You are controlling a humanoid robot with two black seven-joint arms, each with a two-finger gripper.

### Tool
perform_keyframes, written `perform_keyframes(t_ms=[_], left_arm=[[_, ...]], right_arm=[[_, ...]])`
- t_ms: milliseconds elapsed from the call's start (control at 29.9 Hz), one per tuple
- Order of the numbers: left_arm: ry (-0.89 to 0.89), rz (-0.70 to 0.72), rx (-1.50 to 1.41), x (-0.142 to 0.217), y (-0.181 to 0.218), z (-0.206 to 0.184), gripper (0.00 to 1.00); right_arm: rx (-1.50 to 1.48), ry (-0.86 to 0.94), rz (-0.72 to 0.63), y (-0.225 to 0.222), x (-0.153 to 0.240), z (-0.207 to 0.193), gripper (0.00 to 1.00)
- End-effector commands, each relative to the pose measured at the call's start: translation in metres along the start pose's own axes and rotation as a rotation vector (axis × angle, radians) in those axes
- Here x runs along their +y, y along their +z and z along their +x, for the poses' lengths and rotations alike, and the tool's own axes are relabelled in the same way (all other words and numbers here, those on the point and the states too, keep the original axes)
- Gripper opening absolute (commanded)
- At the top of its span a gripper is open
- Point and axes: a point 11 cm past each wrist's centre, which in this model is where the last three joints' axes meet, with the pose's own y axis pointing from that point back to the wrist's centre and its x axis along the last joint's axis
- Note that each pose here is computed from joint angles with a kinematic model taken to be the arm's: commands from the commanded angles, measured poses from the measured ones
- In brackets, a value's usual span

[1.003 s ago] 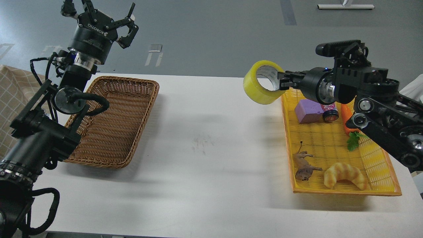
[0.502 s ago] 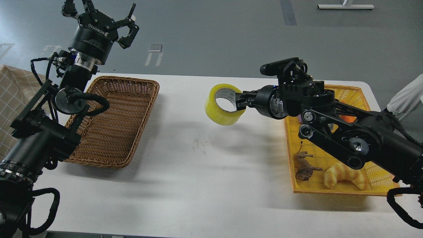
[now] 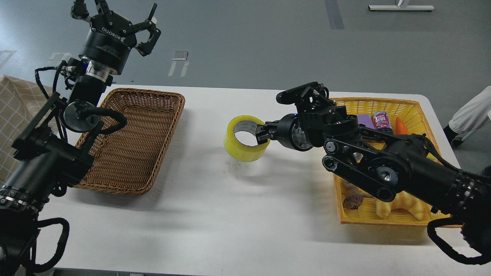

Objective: Place and transfer tape with both arms
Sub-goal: 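Lift the tape roll out of the tray and carry it toward the table center, then lower the tape roll onto the table and open the right gripper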

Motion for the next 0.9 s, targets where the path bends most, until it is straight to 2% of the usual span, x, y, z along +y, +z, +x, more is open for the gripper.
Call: perform_keyframes(t_ms=[0, 869], left_arm=[[0.0, 0.0, -0.001, 0.0, 0.001, 0.0, 0.98], [0.002, 0.0, -0.006, 0.001, 0.002, 0.001, 0.98]], right_arm=[[-0.007, -0.01, -0.006, 0.0, -0.004, -0.002, 0.06], [0.035, -0.069, -0.057, -0.005, -0.027, -0.022, 0.1]])
